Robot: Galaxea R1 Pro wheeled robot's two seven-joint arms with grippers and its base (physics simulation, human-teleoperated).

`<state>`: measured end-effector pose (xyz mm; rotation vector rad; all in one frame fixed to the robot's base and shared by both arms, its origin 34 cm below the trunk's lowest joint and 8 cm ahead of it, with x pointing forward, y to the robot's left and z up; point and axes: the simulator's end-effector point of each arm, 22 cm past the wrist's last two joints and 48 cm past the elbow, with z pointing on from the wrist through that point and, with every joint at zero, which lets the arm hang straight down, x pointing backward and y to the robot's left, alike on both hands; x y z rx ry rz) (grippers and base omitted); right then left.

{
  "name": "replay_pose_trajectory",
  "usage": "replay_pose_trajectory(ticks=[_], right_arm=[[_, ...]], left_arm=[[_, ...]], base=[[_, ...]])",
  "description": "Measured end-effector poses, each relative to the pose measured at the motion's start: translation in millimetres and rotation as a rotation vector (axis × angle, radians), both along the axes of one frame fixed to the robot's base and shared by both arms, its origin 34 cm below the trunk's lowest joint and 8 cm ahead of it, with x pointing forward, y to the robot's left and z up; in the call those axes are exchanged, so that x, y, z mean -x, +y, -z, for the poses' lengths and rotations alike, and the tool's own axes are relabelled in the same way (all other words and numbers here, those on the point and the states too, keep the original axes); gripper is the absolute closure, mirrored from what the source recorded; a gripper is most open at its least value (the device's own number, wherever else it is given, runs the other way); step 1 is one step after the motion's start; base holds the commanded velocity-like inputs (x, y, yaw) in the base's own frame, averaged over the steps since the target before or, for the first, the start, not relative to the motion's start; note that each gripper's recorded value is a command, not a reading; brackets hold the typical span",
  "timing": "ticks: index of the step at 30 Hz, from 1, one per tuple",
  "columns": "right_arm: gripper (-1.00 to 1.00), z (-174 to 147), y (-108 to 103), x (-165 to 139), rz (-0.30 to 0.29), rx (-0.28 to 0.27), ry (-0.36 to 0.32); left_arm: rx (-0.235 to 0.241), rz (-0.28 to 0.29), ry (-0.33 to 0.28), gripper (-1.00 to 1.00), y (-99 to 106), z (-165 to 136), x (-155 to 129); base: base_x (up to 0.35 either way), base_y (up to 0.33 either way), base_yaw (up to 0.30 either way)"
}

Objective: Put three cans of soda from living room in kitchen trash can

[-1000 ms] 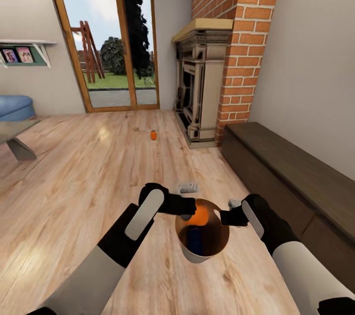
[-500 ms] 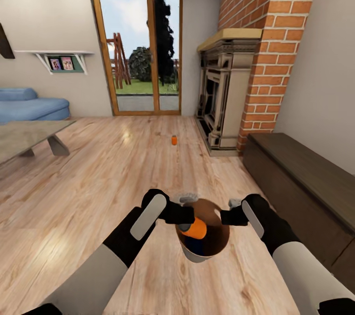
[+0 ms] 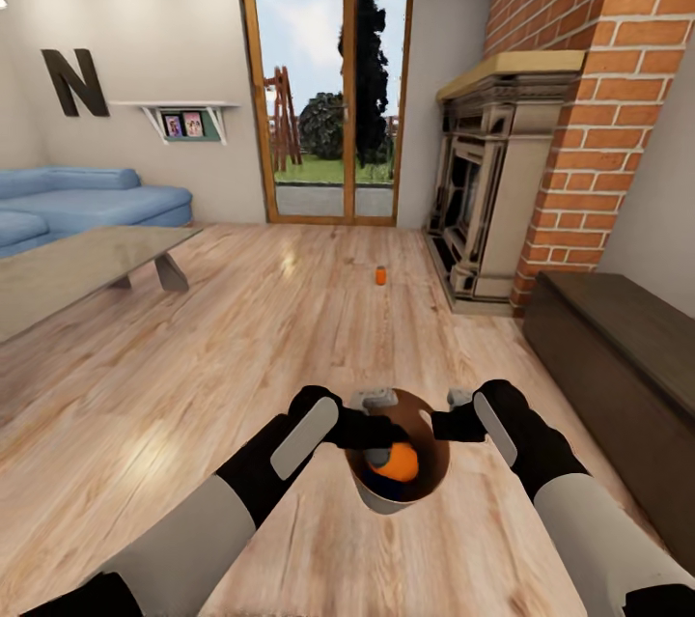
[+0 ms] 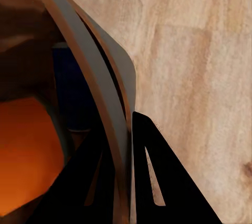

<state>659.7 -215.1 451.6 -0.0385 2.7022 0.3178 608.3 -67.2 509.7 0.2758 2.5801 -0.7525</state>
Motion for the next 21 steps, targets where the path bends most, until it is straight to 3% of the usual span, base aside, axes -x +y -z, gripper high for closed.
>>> replay_pose_trajectory(ticks=[11, 14, 21], right_arm=[[1.0, 0.9, -1.0, 0.6, -0.001, 0.006, 0.001], [1.0, 1.6, -4.6, 1.1, -0.004, 0.024, -0.002], [1.0, 1.4, -0.5, 1.9, -0.004, 0.006, -0.001]], left_arm=[[0.024, -0.003, -0.031, -1.0, 0.6, -12.7, -6.5], [0.088, -0.028, -0.117, -1.0, 4.2, -45.3, -18.7], [0.257, -0.164, -0.261, -1.0, 43.5, -104.6, -29.8]], base=[[0.012, 0.013, 0.061], [0.158, 0.197, 0.002], [0.237, 0.266, 0.0]])
